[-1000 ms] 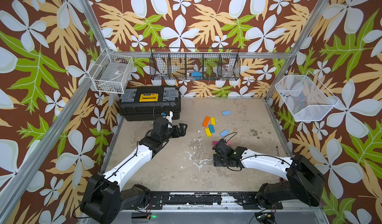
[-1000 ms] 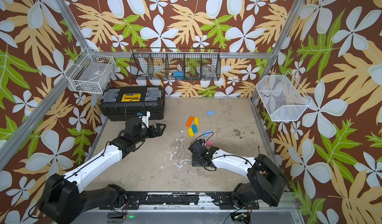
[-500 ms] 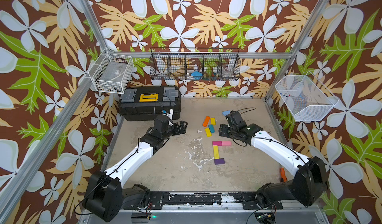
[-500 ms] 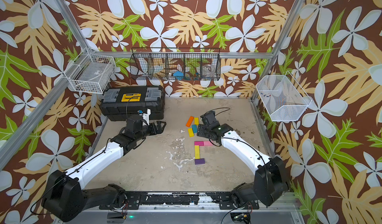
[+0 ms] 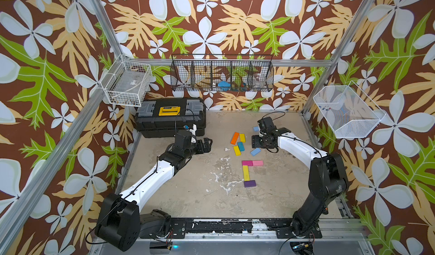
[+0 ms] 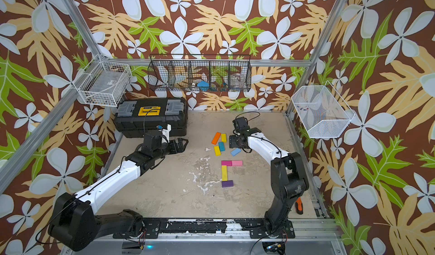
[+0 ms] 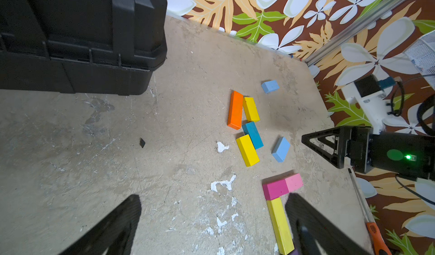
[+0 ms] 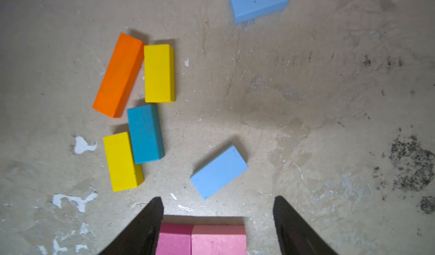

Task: Assemble the letter c with building blocks
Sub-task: Pick up the building block from the center of the board.

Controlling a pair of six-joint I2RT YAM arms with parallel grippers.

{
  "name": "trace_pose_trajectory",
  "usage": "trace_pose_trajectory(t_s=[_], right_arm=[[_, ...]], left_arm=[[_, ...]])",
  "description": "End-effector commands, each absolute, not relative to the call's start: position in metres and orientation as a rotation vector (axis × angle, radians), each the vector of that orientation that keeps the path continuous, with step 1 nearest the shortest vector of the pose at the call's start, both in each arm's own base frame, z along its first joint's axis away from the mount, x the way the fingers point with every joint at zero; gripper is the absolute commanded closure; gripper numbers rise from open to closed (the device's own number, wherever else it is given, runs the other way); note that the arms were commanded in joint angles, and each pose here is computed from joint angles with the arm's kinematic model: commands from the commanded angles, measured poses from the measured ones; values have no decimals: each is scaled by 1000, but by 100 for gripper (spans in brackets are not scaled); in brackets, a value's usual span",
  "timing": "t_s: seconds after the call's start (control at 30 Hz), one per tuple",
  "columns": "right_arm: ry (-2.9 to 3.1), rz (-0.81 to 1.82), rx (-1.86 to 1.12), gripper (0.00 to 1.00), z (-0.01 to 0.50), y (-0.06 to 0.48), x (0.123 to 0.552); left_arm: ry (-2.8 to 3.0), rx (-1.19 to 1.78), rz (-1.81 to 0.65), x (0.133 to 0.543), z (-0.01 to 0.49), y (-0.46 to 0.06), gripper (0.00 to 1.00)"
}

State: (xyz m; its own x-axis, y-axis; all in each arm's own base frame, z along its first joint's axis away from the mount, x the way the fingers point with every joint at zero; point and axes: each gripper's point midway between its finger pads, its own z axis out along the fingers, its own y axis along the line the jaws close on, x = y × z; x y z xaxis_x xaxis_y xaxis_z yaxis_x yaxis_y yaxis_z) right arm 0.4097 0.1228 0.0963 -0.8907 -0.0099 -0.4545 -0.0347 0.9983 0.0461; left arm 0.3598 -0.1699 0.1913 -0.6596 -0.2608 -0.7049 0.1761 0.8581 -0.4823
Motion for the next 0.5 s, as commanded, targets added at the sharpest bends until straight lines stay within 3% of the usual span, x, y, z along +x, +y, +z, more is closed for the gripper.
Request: trace_pose_trajectory(t_s=[0.0,0.47], right_arm=[[2690,7,-125,24,85,117,404],[2748,9,-164,24,52,122,402]], left_arm=[[2189,-44,-687,360,192,-173,0],[2186,-50,-725,362,190,-178,0]])
